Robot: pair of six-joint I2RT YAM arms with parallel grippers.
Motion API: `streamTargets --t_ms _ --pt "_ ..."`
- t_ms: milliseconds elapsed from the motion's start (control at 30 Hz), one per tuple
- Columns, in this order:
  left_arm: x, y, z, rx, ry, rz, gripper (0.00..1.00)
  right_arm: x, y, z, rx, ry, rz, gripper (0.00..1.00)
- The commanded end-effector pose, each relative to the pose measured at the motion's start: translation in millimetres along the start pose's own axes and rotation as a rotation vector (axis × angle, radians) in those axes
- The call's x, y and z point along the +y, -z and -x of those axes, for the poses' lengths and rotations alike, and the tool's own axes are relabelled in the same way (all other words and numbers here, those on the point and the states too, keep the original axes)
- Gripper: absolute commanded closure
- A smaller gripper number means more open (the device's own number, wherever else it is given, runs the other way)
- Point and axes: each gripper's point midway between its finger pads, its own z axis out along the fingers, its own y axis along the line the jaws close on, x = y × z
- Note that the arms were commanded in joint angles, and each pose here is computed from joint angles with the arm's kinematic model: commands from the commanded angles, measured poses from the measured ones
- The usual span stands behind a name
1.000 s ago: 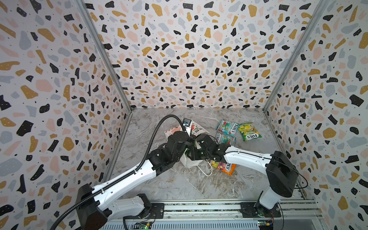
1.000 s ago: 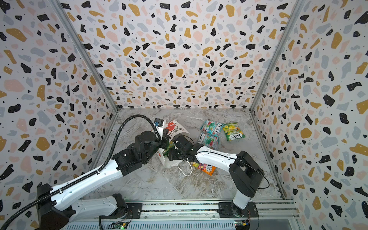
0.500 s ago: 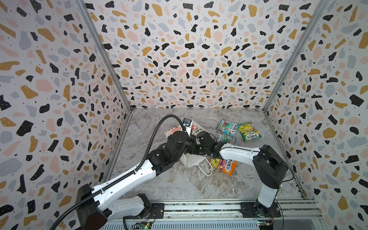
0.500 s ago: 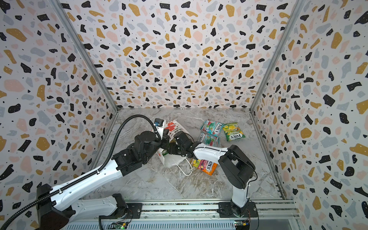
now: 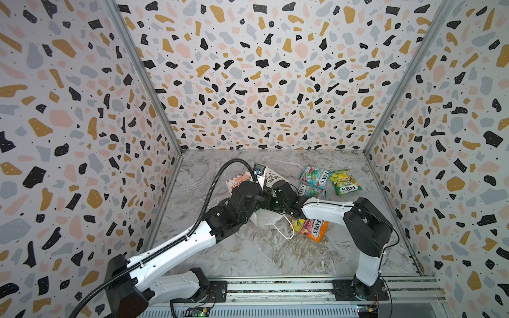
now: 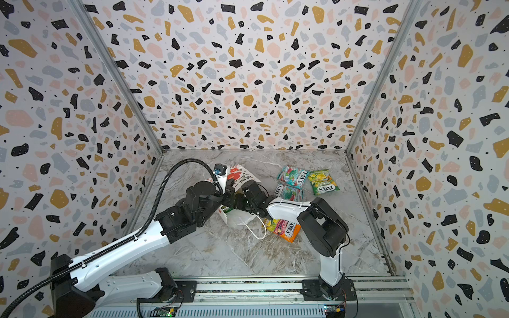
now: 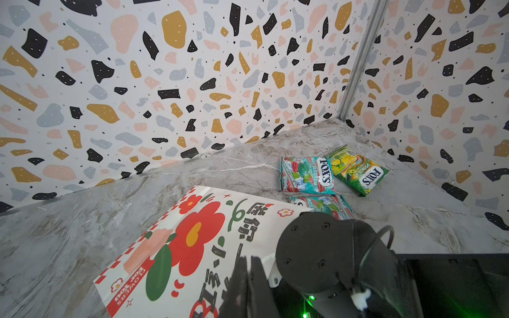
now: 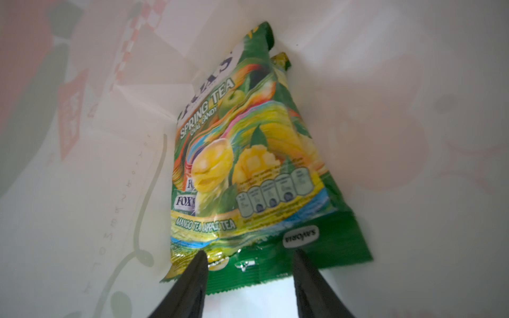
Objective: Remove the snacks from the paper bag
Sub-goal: 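Push the right gripper deeper into the bag and close on the green packets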
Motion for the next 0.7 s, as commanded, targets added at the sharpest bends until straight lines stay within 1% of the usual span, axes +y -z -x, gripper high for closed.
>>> streamTargets --t_ms 0,233,500,667 --pt "1 5 14 -0.057 0.035 -0.006 1.00 7 -1 18 -0.043 -0.017 0.006 0.47" --pt "0 5 13 -0.055 0.035 -0.009 1.00 6 -13 24 -0.032 -0.029 0.016 0.48" --pt "0 4 13 -0.054 0.033 -0.008 1.00 6 -14 27 -0.043 -0.024 0.010 0.51" --pt "-1 4 13 -0.053 0.033 -0.012 1.00 3 -19 31 -0.054 -0.032 0.003 0.55"
